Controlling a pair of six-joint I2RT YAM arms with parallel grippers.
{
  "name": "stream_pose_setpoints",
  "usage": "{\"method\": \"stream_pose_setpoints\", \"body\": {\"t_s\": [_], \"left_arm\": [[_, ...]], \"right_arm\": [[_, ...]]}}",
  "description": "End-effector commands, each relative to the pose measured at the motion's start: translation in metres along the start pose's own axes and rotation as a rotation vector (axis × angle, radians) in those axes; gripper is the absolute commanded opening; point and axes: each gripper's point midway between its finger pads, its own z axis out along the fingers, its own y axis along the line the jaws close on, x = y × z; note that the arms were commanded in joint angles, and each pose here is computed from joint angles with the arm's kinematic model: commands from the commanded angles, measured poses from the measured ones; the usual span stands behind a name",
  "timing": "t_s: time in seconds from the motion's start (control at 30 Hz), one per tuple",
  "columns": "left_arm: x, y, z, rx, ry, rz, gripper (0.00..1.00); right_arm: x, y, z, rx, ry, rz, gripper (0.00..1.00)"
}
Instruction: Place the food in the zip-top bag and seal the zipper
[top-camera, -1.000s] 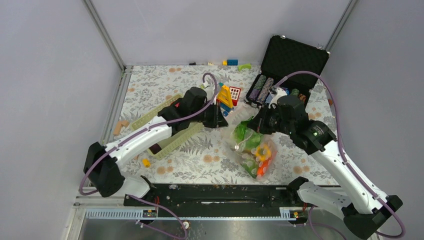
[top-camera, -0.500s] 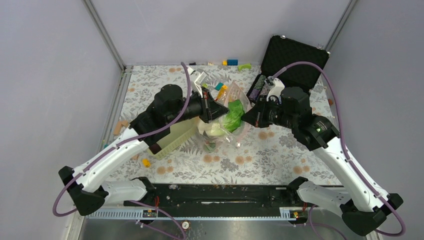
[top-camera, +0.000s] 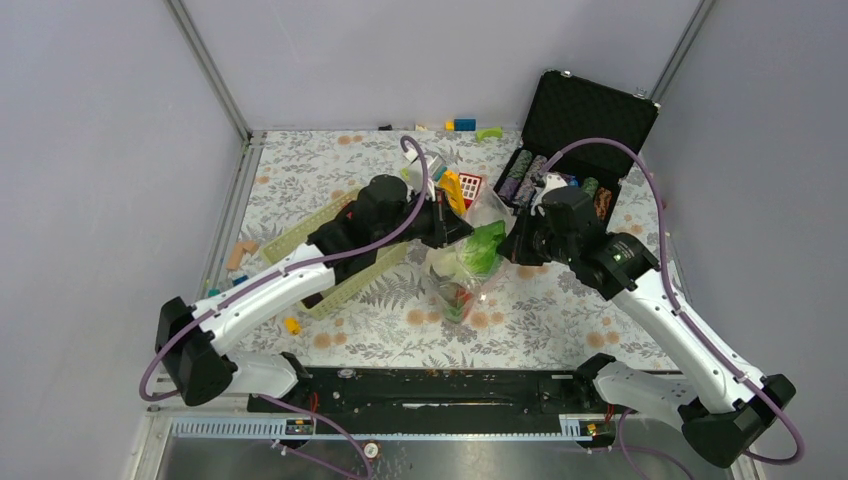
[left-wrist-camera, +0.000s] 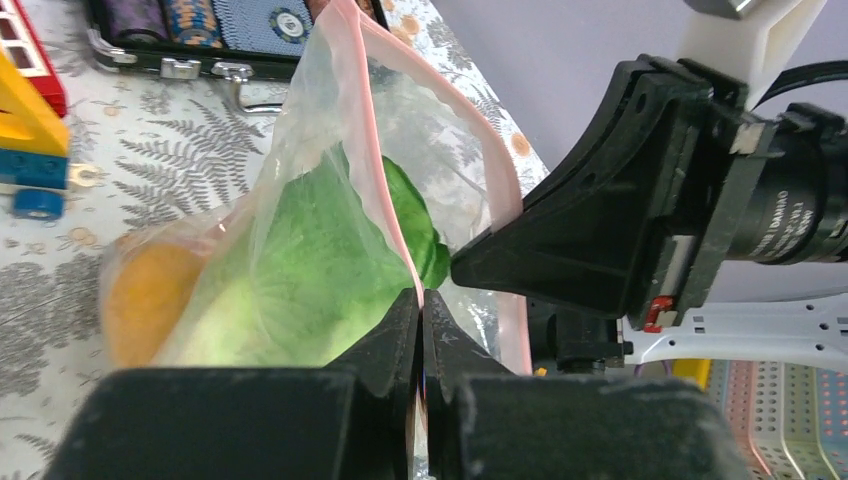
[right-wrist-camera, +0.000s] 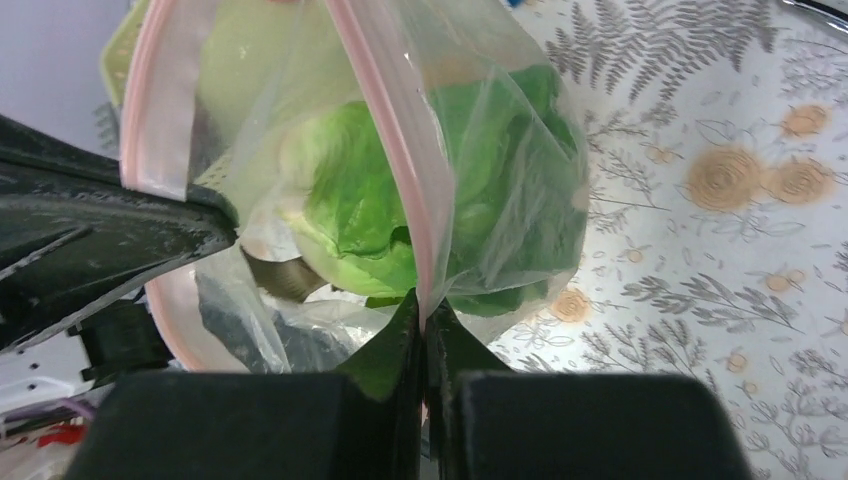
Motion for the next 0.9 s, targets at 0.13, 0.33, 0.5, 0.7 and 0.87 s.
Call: {"method": "stream_pose_setpoints", "body": {"t_s": [0.13,0.33,0.5,0.7,0.87], "left_arm": [[-0.025,-0.028,0.014,0.131,-0.103,-0.013,0.0],[-0.042,-0.031,-0.008,0.103,-0.182,0.025,0.0],[-0.052,-0.033,-0.028,0.084,-0.239,0.061,0.0],[-0.053,-0.024,-0.027,0.044,-0.248,0.069,0.0],[-0.053,-0.021,-0.018,0.031,-0.234,0.062,0.0]], "right_arm": [[0.002,-0.037,-0.001,0.175,-0.046,-0.004,0.0],[-0.007,-0.058,-0.014,0.299,-0.085,-0.031,0.0],[-0.007,-0.092,-0.025,0.488,-0.092,-0.06,0.0],[-0.016,-0.056,-0.031,0.297,-0.102,-0.101,0.0],[-0.02,-0.026,-0.037,0.149,-0.105,-0.101,0.0]]}}
